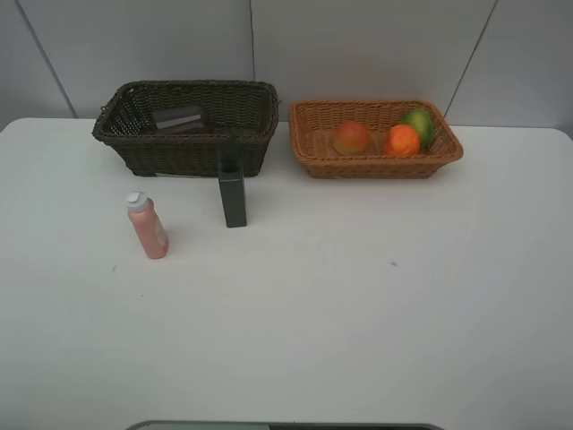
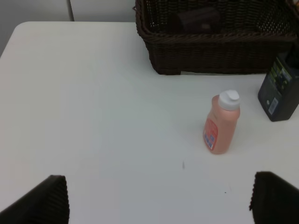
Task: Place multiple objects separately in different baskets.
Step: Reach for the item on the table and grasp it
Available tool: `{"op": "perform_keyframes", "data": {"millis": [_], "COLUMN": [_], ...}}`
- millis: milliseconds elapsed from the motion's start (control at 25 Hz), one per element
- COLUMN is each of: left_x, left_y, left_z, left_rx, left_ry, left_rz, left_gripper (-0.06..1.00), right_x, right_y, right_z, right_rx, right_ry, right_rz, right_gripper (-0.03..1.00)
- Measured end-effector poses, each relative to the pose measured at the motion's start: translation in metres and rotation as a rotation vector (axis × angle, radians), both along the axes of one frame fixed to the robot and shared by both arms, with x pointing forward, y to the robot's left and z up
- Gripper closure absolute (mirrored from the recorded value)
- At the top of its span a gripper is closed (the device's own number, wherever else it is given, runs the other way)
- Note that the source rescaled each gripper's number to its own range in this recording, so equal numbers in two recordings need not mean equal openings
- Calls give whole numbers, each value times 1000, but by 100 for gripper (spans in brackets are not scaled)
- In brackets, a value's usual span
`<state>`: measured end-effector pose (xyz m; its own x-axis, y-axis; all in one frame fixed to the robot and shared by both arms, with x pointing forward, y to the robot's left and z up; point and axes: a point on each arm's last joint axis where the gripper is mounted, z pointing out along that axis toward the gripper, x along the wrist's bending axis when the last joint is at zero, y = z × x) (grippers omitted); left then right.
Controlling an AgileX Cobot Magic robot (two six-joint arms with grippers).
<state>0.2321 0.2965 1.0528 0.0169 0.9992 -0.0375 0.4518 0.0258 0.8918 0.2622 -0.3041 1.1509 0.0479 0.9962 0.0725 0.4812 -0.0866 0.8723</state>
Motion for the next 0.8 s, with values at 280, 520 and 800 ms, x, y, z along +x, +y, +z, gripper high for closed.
{"op": "perform_keyframes", "data": {"millis": [280,520,800], "left_x": [0,0,0], "left_y": [0,0,0], "left_z": [0,0,0], "left_rx": [0,0,0], "left_ry": [0,0,0], "left_rz": [0,0,0], "left_gripper": [-6,-6,-6], "right_x": [-30,-35,-31], "right_y": [-3,-2,-1], "right_z": [-54,-81,-93], "right_rx": [-5,-91,-105], "right_ry": [-57,-71,-54], "right_rz": [-1,57,84], "right_gripper": [7,7,7]}}
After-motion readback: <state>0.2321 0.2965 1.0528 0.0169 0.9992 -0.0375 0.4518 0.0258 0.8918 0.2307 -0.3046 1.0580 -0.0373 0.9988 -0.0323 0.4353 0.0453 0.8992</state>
